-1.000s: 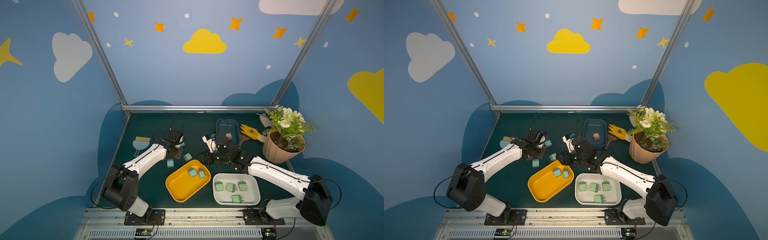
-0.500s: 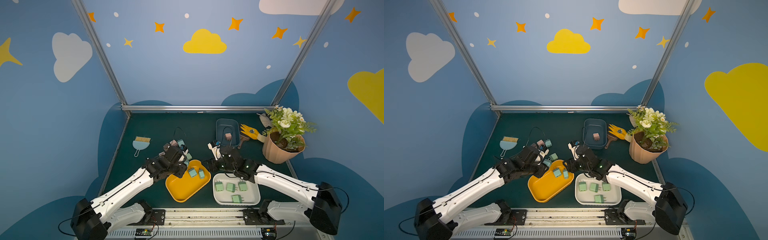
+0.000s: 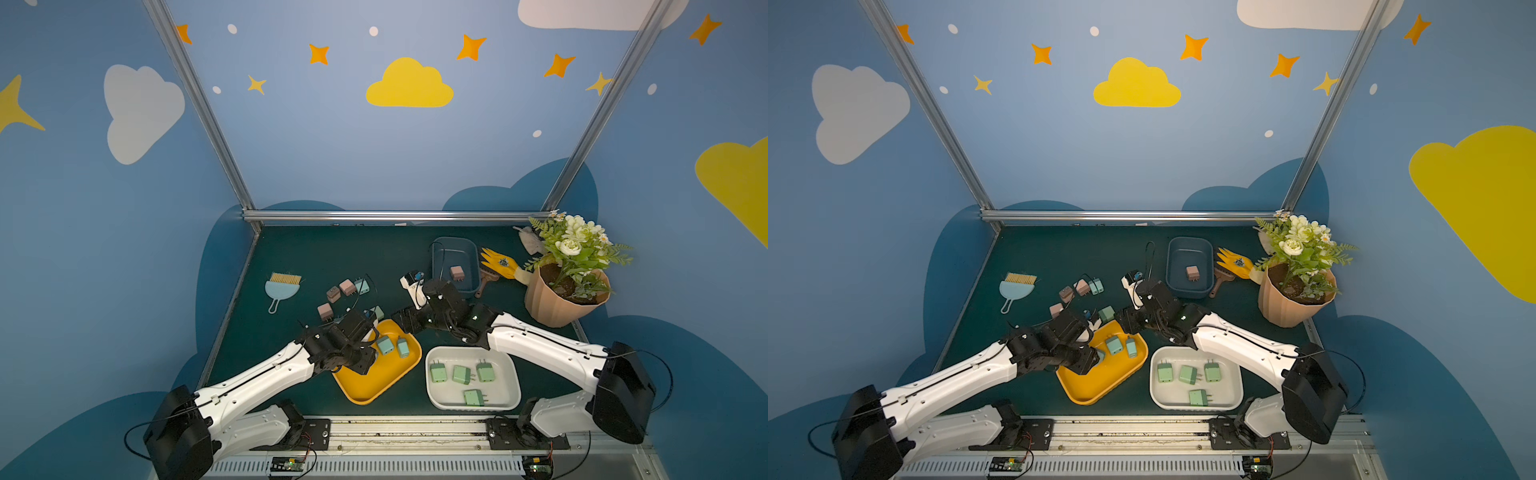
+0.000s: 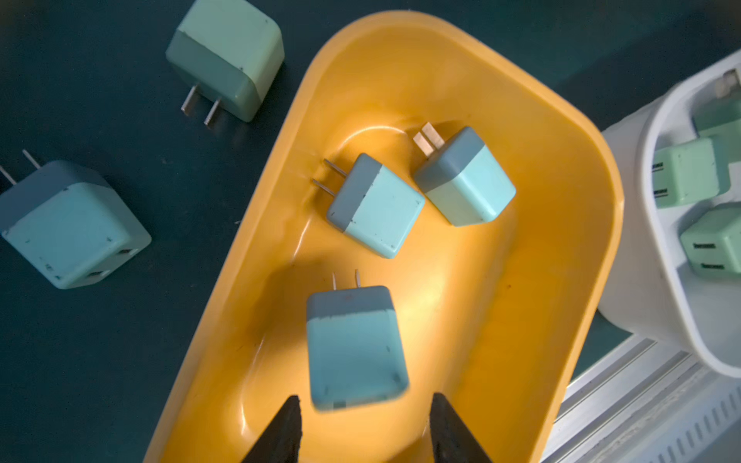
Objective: Place the plugs by color into the storage box
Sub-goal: Place the plug in the storage box.
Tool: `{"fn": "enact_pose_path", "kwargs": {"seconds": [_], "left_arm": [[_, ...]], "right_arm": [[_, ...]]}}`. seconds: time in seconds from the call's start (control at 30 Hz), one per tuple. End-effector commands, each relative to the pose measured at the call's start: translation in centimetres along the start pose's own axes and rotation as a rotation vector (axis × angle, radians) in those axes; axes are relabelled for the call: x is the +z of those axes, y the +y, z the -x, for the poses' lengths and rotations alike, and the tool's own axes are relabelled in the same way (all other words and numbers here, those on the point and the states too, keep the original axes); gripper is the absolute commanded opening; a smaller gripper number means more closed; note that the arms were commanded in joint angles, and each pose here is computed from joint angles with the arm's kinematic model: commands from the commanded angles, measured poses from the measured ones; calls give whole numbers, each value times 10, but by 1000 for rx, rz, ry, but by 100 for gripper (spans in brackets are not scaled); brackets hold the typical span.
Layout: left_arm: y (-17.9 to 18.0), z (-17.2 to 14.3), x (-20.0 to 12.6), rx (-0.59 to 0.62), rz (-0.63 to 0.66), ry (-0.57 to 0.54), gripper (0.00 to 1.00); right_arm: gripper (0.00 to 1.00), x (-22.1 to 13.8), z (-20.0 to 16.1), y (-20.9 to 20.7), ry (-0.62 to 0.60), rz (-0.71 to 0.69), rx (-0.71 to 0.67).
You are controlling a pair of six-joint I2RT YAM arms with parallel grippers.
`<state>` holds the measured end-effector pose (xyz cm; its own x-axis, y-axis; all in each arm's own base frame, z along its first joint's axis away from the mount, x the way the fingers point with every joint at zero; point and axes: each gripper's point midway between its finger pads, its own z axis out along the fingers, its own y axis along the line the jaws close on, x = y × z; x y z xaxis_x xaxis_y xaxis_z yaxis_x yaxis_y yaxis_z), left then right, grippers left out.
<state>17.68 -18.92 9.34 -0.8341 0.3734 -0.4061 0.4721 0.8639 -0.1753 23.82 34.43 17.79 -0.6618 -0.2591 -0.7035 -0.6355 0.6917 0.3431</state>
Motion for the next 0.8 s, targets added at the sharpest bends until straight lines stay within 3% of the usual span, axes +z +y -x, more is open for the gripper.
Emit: {"fn": "enact_pose_path", "kwargs": {"seconds": [0.0,0.4,0.77], "left_arm": [[1,-5,2,8,5,15,60],[12,0,3,20,65,-11,66],[39,37,-14,59,200,-191,79]], "right_arm": [[63,2,3,0,-5,-16,-3],[65,16,3,2,39,-14,-26],[70,37,17,-6,85,-87,-77]]}}
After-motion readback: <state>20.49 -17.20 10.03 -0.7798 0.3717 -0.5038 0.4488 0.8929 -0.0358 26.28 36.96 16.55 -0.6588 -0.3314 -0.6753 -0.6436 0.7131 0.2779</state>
